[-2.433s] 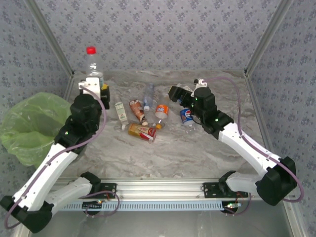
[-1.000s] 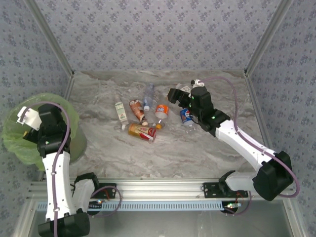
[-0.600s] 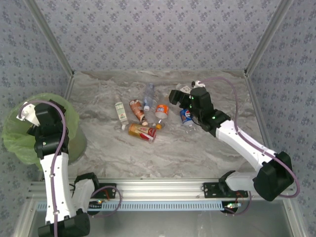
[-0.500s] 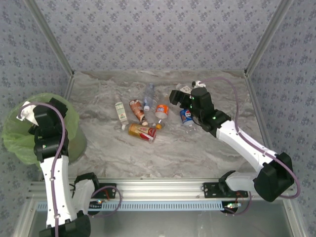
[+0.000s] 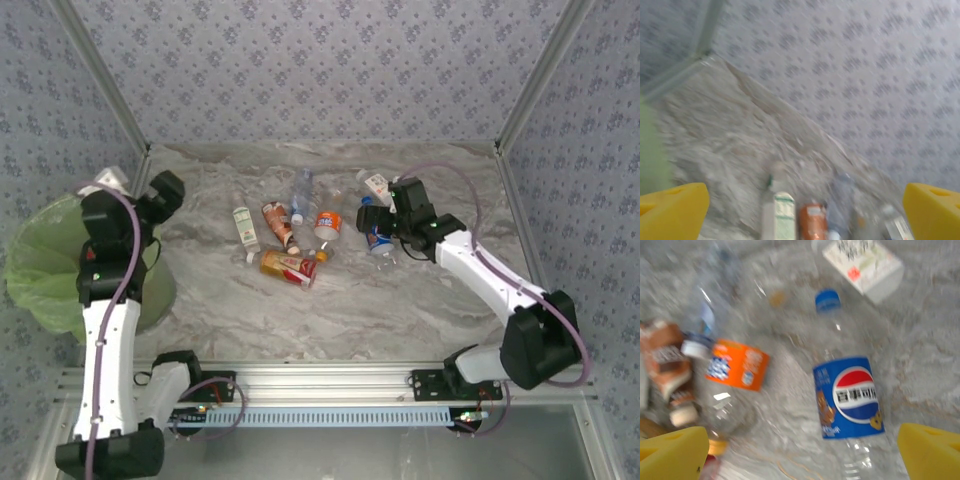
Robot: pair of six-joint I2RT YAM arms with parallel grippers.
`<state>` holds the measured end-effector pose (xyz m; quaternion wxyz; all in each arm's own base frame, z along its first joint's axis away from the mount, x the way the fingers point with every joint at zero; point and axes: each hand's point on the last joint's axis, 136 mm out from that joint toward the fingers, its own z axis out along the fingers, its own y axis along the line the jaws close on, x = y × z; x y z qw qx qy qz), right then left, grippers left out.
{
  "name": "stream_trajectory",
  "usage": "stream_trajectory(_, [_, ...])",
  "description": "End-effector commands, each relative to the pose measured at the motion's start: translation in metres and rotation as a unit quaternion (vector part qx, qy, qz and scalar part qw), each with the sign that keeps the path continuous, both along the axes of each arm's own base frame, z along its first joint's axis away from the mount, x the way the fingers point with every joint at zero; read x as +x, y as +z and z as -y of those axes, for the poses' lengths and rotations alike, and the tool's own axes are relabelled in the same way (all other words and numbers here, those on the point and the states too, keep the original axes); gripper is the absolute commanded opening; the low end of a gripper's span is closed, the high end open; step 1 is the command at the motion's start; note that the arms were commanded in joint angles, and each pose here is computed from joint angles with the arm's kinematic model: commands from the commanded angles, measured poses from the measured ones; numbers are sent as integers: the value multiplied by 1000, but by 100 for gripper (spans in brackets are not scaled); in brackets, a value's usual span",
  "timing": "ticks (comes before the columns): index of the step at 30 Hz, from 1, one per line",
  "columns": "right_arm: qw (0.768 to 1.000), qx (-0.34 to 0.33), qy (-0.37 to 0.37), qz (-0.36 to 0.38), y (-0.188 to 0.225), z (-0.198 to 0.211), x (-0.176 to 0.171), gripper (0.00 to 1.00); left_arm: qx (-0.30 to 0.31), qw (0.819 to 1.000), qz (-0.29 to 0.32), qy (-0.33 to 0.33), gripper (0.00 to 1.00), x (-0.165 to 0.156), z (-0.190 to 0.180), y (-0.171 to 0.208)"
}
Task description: Put the plastic bottles in the bin
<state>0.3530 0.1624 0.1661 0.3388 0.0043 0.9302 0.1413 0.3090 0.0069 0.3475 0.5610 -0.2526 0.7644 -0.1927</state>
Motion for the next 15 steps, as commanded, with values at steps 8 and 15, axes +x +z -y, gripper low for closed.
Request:
stream_trajectory(8, [983, -96, 45, -151, -83, 16, -27, 99, 31, 988, 17, -151, 99, 32, 102, 8])
stream_trajectory(15, [970, -123, 73, -199, -109, 11, -22, 99, 26, 986, -15, -162, 99, 40, 118, -17])
